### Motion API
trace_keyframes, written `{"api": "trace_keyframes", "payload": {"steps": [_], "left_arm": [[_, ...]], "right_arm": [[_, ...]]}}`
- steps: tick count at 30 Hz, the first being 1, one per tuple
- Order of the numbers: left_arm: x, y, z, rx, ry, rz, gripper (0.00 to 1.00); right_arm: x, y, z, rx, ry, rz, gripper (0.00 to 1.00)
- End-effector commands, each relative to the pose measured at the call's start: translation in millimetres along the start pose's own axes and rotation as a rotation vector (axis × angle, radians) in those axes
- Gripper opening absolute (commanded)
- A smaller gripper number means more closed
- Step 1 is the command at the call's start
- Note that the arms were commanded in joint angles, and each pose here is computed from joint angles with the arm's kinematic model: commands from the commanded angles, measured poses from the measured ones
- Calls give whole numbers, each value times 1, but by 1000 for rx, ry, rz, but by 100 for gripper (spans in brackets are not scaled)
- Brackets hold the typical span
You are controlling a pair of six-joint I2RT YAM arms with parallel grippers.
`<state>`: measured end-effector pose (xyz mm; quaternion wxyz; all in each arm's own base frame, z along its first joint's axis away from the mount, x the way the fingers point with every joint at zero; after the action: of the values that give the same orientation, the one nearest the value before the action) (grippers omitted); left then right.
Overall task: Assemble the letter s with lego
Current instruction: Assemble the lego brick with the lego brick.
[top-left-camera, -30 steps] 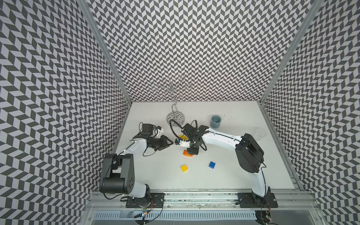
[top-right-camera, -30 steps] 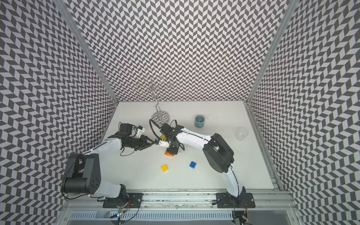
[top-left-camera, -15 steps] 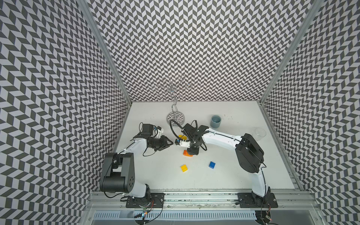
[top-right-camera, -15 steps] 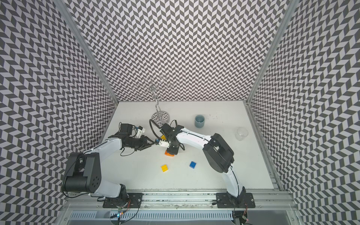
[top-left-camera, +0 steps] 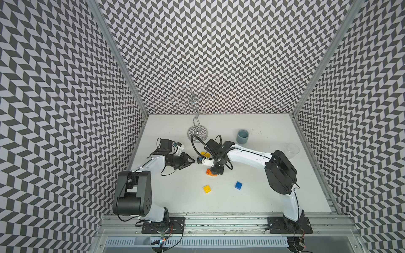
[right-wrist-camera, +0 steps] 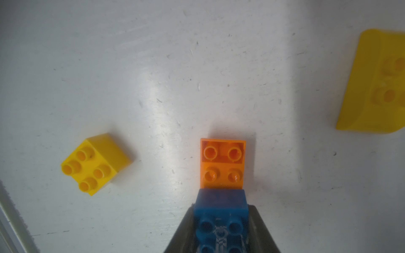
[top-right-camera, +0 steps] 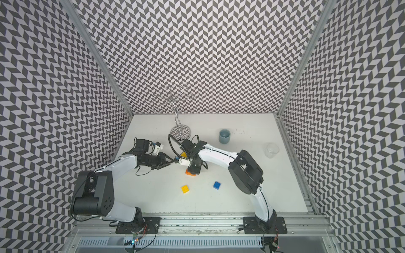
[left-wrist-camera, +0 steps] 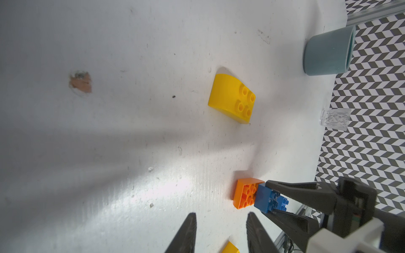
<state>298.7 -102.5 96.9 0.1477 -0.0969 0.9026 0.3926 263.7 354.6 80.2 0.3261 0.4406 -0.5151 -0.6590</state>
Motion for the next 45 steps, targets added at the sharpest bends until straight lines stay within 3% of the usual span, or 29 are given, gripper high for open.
{"api": "trace_keyframes", "payload": {"steps": [1, 33, 45], "left_arm": [[-9, 2, -3, 14, -14, -13, 40], [-8, 2, -4, 18, -14, -11, 40], [-8, 2, -4, 28, -6, -12, 40]], "right_arm": [[11, -4, 7, -32, 15, 40, 0], [30, -25, 7, -80, -115, 100, 0], [38, -29, -6, 4, -143, 146, 0]]}}
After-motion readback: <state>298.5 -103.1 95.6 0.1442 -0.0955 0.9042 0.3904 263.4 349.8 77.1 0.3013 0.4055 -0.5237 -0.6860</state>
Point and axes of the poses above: each gripper's point midway between its finger pads, its own y axis back along the fingers, its own z axis along the line the jaws close on, x = y × z, the point moved 3 cm from there along y, back along the fingers, and after that the axes turned 14 degrees about -y, right-handed, at the moved point
